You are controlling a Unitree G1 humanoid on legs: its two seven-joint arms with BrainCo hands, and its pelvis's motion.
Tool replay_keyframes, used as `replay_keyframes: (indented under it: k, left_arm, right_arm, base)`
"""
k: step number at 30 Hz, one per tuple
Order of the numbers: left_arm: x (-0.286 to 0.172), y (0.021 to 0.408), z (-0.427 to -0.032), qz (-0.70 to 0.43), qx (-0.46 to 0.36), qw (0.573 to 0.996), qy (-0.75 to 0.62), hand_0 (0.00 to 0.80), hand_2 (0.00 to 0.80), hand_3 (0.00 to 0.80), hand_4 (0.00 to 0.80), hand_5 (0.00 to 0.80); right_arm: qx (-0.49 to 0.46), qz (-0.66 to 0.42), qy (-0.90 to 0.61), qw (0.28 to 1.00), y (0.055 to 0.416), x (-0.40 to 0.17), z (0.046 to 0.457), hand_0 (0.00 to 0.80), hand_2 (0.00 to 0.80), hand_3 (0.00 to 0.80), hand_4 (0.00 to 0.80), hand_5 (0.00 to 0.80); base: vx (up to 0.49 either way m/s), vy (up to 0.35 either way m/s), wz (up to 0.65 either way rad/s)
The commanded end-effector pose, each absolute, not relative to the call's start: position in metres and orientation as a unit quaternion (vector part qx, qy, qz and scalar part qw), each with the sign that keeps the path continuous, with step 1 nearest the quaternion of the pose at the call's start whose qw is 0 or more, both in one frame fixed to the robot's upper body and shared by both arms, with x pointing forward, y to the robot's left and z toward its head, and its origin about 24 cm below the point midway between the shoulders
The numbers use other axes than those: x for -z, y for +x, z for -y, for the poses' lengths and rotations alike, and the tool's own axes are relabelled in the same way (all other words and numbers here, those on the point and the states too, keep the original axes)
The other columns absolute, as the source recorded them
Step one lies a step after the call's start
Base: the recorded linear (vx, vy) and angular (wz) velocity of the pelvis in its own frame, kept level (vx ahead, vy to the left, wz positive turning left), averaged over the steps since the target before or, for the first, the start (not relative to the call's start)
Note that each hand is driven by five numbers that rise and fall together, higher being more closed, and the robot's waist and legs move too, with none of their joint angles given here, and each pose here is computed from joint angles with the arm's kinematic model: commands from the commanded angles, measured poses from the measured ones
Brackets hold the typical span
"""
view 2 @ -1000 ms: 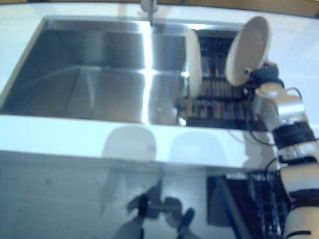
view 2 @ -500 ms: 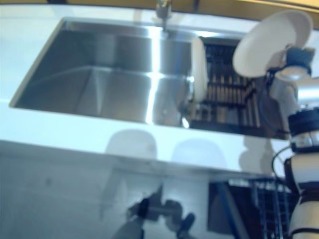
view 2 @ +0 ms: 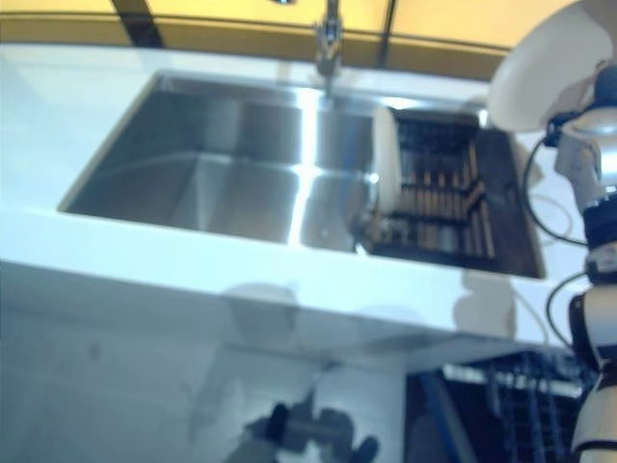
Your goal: Take plates into dishwasher
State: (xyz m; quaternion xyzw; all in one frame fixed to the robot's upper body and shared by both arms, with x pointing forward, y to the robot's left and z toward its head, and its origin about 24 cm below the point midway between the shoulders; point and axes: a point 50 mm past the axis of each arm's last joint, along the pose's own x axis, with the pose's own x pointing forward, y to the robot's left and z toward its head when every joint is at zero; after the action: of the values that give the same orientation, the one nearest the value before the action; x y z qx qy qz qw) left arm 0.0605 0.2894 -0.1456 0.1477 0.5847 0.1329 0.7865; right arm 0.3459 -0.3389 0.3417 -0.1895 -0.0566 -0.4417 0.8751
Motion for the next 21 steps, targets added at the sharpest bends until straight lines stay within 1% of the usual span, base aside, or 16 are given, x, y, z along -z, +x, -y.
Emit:
replay_keyframes:
  k: [1, 4, 7, 12, 21]
  left_arm:
    - [0.141, 0.031, -0.309, -0.614, -0.117, 0.751, 0.213, 0.0, 0.0, 0.0, 0.0, 0.0]
    - [0.139, 0.035, -0.313, -0.614, -0.112, 0.748, 0.227, 0.0, 0.0, 0.0, 0.0, 0.0]
    - [0.139, 0.037, -0.314, -0.616, -0.103, 0.744, 0.237, 0.0, 0.0, 0.0, 0.0, 0.0]
    - [0.137, 0.049, -0.315, -0.615, -0.093, 0.745, 0.24, 0.0, 0.0, 0.0, 0.0, 0.0]
    - [0.136, 0.068, -0.313, -0.601, -0.084, 0.757, 0.243, 0.0, 0.0, 0.0, 0.0, 0.0]
  right_arm:
    - [0.462, 0.149, -0.301, 0.821, 0.317, -0.404, 0.347, 0.8, 0.8, 0.8, 0.8, 0.8]
    - [0.45, 0.136, -0.361, 0.805, 0.312, -0.408, 0.347, 0.8, 0.8, 0.8, 0.8, 0.8]
    - [0.44, 0.127, -0.387, 0.8, 0.309, -0.411, 0.349, 0.8, 0.8, 0.8, 0.8, 0.8]
    - [0.418, 0.115, -0.447, 0.783, 0.302, -0.414, 0.346, 0.8, 0.8, 0.8, 0.8, 0.8]
    - [0.385, 0.069, -0.543, 0.743, 0.279, -0.405, 0.369, 0.8, 0.8, 0.8, 0.8, 0.8]
  base:
    - [-0.05, -0.065, -0.03]
    - [-0.041, -0.066, -0.12]
    - [-0.021, -0.053, -0.23]
    - [-0.006, -0.038, -0.34]
    - [-0.002, -0.034, -0.31]
